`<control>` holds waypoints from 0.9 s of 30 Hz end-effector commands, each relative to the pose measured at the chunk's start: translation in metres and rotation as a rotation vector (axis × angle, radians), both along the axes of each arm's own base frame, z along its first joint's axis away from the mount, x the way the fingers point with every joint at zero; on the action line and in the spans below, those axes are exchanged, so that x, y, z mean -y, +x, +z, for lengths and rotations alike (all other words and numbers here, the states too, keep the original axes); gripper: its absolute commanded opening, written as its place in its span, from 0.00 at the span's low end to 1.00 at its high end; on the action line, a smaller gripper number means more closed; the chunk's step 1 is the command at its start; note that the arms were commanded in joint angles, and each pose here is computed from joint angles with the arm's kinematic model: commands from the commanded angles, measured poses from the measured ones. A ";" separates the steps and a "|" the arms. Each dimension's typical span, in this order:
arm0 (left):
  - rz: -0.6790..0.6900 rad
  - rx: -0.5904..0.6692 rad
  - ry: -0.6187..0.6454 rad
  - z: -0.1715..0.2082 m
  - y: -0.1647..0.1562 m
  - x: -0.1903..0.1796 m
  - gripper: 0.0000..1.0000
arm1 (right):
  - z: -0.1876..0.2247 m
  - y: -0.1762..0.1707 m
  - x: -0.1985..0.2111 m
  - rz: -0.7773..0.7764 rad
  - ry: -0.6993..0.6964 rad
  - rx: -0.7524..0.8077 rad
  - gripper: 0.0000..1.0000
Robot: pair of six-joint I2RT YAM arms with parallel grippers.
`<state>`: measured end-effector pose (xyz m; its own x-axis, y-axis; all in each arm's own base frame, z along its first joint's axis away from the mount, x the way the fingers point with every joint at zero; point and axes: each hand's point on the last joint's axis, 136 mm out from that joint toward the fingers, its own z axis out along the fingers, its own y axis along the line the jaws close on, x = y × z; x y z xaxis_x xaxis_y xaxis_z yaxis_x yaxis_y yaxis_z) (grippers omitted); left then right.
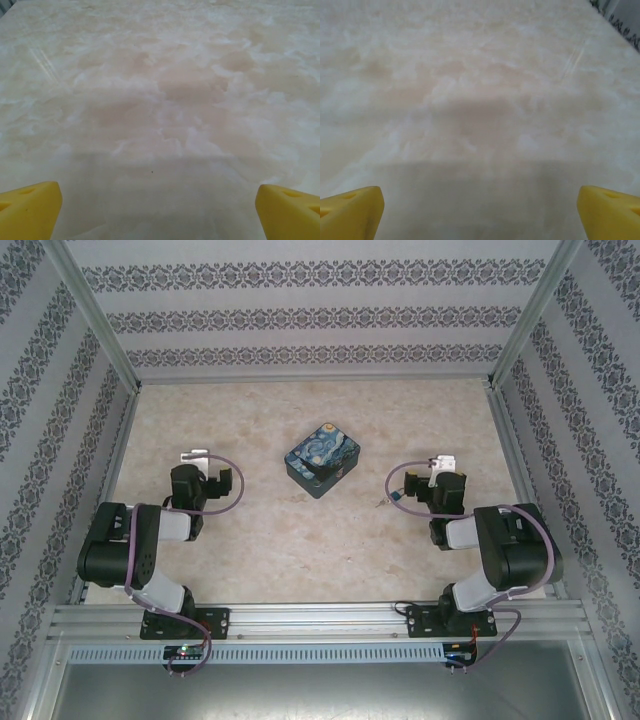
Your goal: Unlock the padlock with the key
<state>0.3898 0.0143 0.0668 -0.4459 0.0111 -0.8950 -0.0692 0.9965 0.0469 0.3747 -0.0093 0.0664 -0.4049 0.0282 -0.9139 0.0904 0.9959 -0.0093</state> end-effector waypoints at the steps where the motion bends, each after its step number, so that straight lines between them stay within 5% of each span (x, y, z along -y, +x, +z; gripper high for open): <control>1: -0.036 0.047 -0.039 0.014 0.010 0.006 0.99 | 0.040 0.023 -0.005 0.064 0.059 0.118 0.98; 7: -0.035 0.050 -0.037 0.014 0.010 0.006 1.00 | 0.047 0.016 0.012 -0.122 -0.034 0.162 0.98; 27: -0.034 0.050 -0.036 0.014 0.010 0.006 1.00 | 0.042 0.020 0.009 -0.085 -0.015 0.145 0.98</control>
